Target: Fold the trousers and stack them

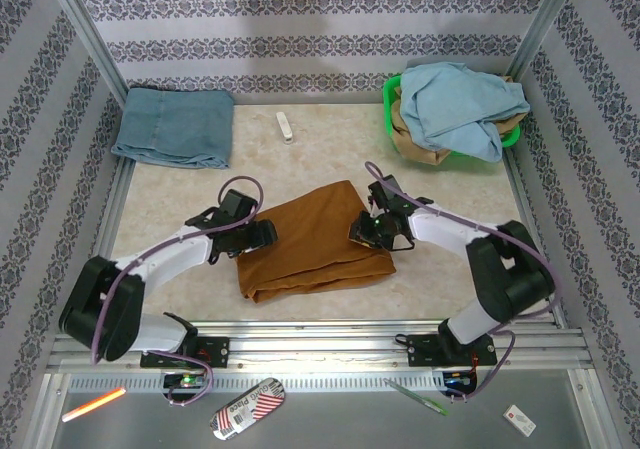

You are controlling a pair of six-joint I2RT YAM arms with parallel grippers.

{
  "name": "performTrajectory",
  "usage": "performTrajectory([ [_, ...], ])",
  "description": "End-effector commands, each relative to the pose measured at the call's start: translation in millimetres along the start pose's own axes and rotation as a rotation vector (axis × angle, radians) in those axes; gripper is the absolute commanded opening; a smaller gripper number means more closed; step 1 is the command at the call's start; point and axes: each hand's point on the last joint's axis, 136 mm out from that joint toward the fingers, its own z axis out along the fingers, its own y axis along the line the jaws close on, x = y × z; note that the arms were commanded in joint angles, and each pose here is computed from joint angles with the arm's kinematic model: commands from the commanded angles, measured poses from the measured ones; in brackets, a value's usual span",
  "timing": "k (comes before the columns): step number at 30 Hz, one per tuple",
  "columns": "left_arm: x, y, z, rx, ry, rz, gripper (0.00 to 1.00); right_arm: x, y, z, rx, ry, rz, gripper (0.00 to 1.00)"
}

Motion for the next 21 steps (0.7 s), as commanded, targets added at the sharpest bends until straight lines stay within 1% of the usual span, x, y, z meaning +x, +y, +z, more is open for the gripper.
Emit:
performTrajectory([
  [1,-14,-2,13,0.033,-0.031,-0.006,0.77,-8,-3,8,-0.014,0.012,0.033,0.25],
  [6,-23,7,34,0.028,0.0,-0.042,0.76,-19,-13,11,-0.013,0.018,0.075,0.25],
  [10,-40,7,46,0.031,0.014,-0.051,0.74,-34,-16,12,-0.018,0.008,0.111,0.25],
  [18,-91,-12,48,0.034,-0.042,-0.007,0.73,-68,-4,11,-0.049,-0.02,0.136,0.25],
  [21,-107,-10,48,0.032,-0.047,-0.016,0.73,-77,-1,13,-0.067,-0.025,0.152,0.25],
])
